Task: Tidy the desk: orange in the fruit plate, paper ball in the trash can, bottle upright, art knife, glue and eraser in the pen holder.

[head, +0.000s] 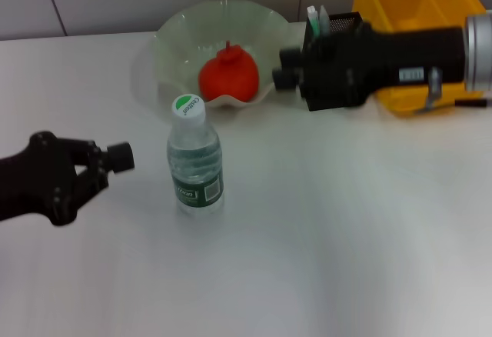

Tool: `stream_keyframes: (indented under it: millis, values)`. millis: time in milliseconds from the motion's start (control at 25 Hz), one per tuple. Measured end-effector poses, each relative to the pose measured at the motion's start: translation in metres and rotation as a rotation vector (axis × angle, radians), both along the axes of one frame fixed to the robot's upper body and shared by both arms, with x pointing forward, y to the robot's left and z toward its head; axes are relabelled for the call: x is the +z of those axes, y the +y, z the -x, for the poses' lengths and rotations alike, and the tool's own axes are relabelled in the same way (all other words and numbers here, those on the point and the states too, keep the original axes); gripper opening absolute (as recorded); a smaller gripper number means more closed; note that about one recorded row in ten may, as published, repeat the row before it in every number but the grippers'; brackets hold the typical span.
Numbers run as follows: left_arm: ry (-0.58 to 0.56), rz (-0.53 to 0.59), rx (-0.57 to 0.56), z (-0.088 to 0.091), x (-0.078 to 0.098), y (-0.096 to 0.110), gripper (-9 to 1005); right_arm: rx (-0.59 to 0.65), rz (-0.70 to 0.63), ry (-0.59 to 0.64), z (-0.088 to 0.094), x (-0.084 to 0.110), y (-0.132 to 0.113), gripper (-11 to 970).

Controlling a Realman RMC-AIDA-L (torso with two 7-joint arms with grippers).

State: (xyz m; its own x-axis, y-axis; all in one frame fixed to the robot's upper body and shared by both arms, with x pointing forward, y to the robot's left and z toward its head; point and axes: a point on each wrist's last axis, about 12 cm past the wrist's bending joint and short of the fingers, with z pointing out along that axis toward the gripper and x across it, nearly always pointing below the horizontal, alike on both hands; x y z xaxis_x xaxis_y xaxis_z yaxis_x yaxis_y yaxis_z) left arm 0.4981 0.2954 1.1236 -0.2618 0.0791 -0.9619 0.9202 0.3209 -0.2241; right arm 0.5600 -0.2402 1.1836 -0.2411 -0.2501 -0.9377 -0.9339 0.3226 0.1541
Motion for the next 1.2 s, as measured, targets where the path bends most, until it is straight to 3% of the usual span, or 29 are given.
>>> stream_keyframes:
  millis: [680, 1200]
  values:
    - [0.143, -0.086, -0.109, -0.001, -0.011, -0.024, 100, 0.170, 0.001, 0.234, 0.055, -0.037, -0.006, 325]
    - [0.203, -0.096, -0.126, 0.001, -0.021, -0.029, 101, 0.196, -0.036, 0.268, 0.066, -0.046, -0.008, 328]
